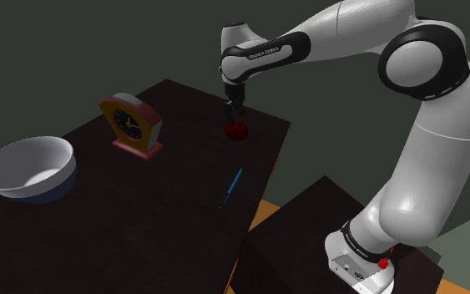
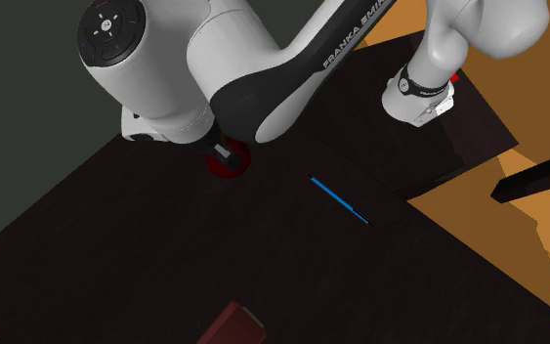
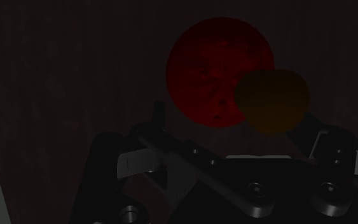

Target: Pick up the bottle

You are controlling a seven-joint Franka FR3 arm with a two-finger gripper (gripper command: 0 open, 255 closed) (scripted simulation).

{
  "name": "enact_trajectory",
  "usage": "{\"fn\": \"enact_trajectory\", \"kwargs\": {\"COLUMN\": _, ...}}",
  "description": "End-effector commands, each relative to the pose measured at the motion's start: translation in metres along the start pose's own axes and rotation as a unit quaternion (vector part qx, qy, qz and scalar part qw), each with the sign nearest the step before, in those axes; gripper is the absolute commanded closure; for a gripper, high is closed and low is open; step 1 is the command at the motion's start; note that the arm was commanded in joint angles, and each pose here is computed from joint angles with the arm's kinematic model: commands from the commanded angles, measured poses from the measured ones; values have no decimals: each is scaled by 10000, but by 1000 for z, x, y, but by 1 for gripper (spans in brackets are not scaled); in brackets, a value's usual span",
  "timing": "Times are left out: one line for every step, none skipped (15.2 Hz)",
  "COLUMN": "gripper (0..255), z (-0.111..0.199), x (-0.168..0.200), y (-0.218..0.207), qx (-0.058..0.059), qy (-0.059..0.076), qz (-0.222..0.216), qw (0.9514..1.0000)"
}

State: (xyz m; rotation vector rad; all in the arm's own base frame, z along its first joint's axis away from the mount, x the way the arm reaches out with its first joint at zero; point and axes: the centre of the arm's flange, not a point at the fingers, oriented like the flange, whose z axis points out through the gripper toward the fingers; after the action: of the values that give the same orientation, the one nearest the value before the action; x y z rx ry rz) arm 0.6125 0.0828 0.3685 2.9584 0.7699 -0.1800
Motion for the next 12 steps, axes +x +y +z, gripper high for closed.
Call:
{"fn": "enact_trajectory", "kwargs": {"gripper": 255, "z": 2, "x": 0, "y": 0, "qx": -1, "qy": 2, "qz": 0, "qw": 10000}}
{"fn": "enact_trajectory", "kwargs": {"gripper": 255, "z": 2, "x": 0, "y": 0, "qx": -1, "qy": 3, "qz": 0, "qw": 10000}}
{"fn": "enact_trajectory", "kwargs": {"gripper": 255, "z": 2, "x": 0, "y": 0, "qx": -1, "qy": 3, "qz": 0, "qw": 10000}}
{"fn": "enact_trajectory", "kwargs": {"gripper": 255, "z": 2, "x": 0, "y": 0, "qx": -1, "qy": 3, "qz": 0, "qw": 10000}}
{"fn": "enact_trajectory", "kwargs": {"gripper": 255, "z": 2, "x": 0, "y": 0, "qx": -1, "qy": 3, "qz": 0, "qw": 10000}}
{"fn": "enact_trajectory", "kwargs": {"gripper": 255, "z": 2, "x": 0, "y": 0, "qx": -1, "qy": 3, "qz": 0, "qw": 10000}}
{"fn": "enact_trajectory", "kwargs": {"gripper": 255, "z": 2, "x": 0, "y": 0, "qx": -1, "qy": 3, "qz": 0, "qw": 10000}}
{"fn": "enact_trajectory", "kwargs": {"gripper": 255, "z": 2, "x": 0, "y": 0, "qx": -1, "qy": 3, "qz": 0, "qw": 10000}}
{"fn": "enact_trajectory", "kwargs": {"gripper": 255, "z": 2, "x": 0, "y": 0, "qx": -1, "qy": 3, "qz": 0, "qw": 10000}}
{"fn": "enact_trajectory", "kwargs": {"gripper": 255, "z": 2, "x": 0, "y": 0, "qx": -1, "qy": 3, "qz": 0, "qw": 10000}}
{"fn": "enact_trajectory", "kwargs": {"gripper": 255, "z": -3, "x": 0, "y": 0, "qx": -1, "qy": 3, "qz": 0, "qw": 10000}}
{"fn": "enact_trajectory", "kwargs": {"gripper": 255, "z": -9, "x": -1, "y": 1, "qx": -1, "qy": 3, "qz": 0, "qw": 10000}}
